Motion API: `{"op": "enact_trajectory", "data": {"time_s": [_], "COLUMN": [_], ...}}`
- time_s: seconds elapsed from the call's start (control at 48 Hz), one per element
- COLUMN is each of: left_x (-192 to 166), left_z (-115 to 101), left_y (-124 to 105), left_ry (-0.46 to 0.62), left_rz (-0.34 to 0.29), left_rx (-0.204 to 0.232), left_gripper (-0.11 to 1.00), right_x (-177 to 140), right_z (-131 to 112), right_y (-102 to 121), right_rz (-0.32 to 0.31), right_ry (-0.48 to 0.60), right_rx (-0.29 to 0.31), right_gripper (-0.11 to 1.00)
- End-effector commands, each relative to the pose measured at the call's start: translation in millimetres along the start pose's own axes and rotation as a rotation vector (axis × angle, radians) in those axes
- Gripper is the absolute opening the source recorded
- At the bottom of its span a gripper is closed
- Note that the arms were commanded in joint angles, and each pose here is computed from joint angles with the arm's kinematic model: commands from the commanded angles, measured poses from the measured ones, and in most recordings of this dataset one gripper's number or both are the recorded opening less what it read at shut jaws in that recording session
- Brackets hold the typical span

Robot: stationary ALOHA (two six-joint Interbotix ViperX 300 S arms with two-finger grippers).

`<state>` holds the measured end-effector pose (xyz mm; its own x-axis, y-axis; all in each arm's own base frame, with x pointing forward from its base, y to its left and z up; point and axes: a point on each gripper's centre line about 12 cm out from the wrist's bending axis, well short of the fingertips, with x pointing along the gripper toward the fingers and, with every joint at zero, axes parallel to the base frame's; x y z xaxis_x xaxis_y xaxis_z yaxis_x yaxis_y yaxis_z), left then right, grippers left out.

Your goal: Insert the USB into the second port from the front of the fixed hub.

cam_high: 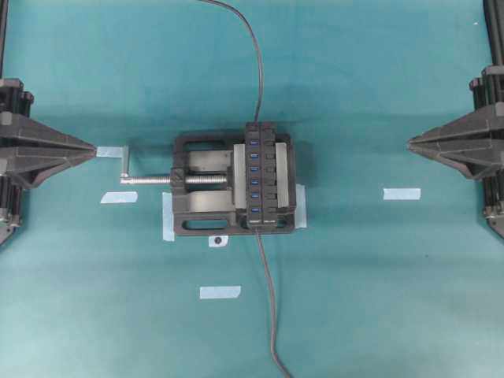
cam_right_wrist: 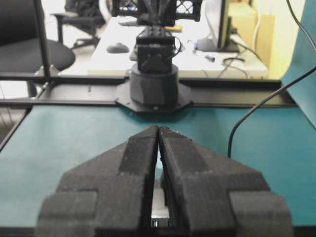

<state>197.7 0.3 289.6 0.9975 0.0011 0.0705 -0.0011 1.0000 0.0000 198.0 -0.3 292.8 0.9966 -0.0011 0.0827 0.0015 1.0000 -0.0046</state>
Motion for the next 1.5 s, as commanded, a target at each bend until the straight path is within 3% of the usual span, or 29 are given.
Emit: {"op": "enact_trajectory", "data": {"time_s": [0.0, 0.125, 0.271, 0.604, 0.896, 1.105, 1.48], "left_x": [-4.1, -10.5, -16.0, -8.4, 8.5, 7.6, 10.7], "left_z": [-10.3, 2.7, 4.1, -6.8, -20.5, -27.7, -28.1], "left_y": [-1.5, -3.2, -3.1, -3.0, -3.2, -3.0, -2.7], "left_ry": [0.011, -0.055, -0.034, 0.1, 0.221, 0.348, 0.382], "left_rz": [-0.009, -0.018, -0.017, -0.016, -0.016, -0.015, -0.013], "left_rx": [-0.001, 0.006, 0.003, -0.002, 0.004, 0.005, 0.005], "left_gripper": [0.13, 0.0, 0.0, 0.0, 0.0, 0.0, 0.0], "right_x": [0.6, -9.7, -19.2, -15.9, 4.8, 22.1, 54.9], "right_z": [-3.9, -14.5, -19.5, -24.6, -29.0, -39.6, -55.2], "right_y": [-1.1, -2.7, -2.4, -3.5, -16.8, -28.4, -60.0], "right_rz": [-0.006, -0.021, -0.02, -0.038, -0.115, -0.16, -0.24], "right_ry": [0.012, 0.025, 0.026, 0.199, 0.42, 0.558, 0.683], "right_rx": [0.024, 0.117, 0.183, 0.182, 0.178, 0.141, 0.047], "right_gripper": [0.16, 0.02, 0.0, 0.0, 0.0, 0.0, 0.0]}}
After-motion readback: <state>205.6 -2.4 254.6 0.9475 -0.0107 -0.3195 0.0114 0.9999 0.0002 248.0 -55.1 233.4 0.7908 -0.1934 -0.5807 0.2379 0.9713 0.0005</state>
